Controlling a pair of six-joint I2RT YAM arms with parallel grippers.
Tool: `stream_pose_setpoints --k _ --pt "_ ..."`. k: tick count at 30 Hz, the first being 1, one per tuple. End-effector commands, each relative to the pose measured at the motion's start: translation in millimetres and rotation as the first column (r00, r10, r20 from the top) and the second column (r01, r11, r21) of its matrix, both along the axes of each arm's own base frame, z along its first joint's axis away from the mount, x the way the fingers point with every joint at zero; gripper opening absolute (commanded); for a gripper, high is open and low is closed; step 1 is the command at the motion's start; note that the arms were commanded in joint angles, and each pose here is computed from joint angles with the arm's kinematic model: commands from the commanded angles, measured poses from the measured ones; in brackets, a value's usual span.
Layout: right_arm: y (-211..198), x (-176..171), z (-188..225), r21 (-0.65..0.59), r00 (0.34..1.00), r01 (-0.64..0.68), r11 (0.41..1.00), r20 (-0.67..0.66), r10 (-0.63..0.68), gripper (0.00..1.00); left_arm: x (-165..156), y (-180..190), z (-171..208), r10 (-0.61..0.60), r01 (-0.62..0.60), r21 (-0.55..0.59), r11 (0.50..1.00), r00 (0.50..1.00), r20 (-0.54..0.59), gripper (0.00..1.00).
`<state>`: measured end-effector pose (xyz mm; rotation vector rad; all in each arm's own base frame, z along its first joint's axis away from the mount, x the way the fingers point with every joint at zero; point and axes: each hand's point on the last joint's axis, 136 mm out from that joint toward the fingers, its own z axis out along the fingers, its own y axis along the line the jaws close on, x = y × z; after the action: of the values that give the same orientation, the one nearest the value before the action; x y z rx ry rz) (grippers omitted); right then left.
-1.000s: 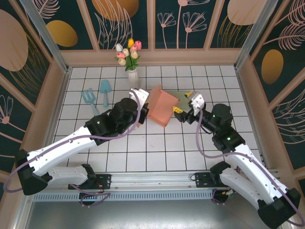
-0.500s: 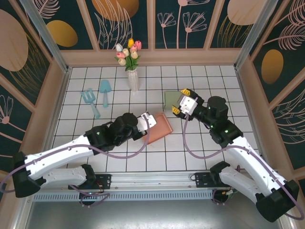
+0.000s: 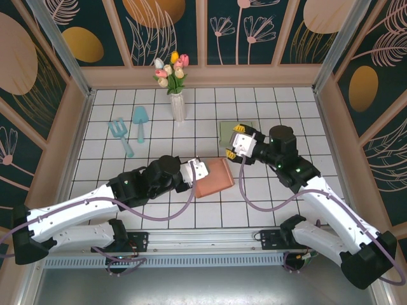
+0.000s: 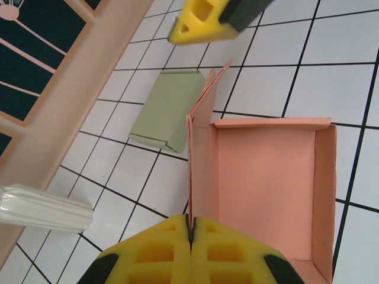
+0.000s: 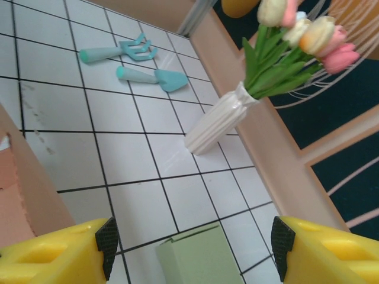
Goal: Fold the paper box
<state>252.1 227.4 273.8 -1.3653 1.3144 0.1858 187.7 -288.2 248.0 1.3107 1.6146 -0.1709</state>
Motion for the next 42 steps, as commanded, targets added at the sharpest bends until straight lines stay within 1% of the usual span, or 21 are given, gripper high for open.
stream_pose_setpoints --k 1,3,7,11,16,24,29,36,37,41,42 --pt "14.1 -15.6 -9.3 -0.012 0.995 -0.101 0.995 -0.018 0.101 0.71 -5.0 -0.3 16.8 -0.025 0.026 -0.056 0.998 0.999 0.031 0.00" --pt "20.1 -20.4 -14.4 -0.015 0.990 -0.136 0.991 -0.035 0.135 0.71 -6.2 0.9 17.5 -0.027 0.029 -0.060 0.998 0.999 0.034 0.00" --pt "32.4 -38.7 -23.7 -0.013 0.964 -0.249 0.968 -0.094 0.247 0.71 -4.1 3.9 17.2 -0.009 0.011 -0.056 0.998 0.999 0.046 0.00" --pt "40.6 -50.7 -31.8 -0.019 0.939 -0.319 0.948 -0.141 0.313 0.70 -1.2 4.8 16.6 0.006 -0.003 -0.050 0.999 0.999 0.054 0.00" --pt "49.3 -63.3 -37.9 -0.006 0.908 -0.389 0.921 -0.172 0.382 0.64 -4.9 2.0 16.0 -0.016 0.018 -0.055 0.998 0.999 0.048 0.00" --pt "61.7 -72.8 -45.0 -0.013 0.875 -0.450 0.893 -0.207 0.438 0.53 -13.4 -2.3 14.0 -0.057 0.059 -0.056 0.997 0.998 0.032 0.00" --pt "66.6 -77.4 -47.6 -0.022 0.861 -0.475 0.880 -0.217 0.460 0.37 -14.9 -3.8 12.1 -0.062 0.064 -0.050 0.997 0.998 0.027 0.00" --pt "64.9 -78.6 -52.7 -0.039 0.862 -0.476 0.878 -0.216 0.458 0.03 -11.5 -2.2 17.2 -0.036 0.038 -0.065 0.997 0.999 0.038 0.01" --pt "64.1 -77.6 -54.1 -0.043 0.866 -0.469 0.882 -0.216 0.451 0.00 -10.9 -1.8 19.4 -0.030 0.033 -0.071 0.997 0.999 0.041 0.03" --pt "60.7 -69.1 -55.7 -0.034 0.886 -0.424 0.905 -0.221 0.407 0.00 -6.1 0.9 29.8 0.005 0.002 -0.107 0.994 0.998 0.062 0.18" --pt "59.1 -65.4 -55.4 -0.023 0.893 -0.406 0.914 -0.225 0.391 0.00 -4.2 2.1 34.5 0.021 -0.012 -0.122 0.992 0.997 0.071 0.24"
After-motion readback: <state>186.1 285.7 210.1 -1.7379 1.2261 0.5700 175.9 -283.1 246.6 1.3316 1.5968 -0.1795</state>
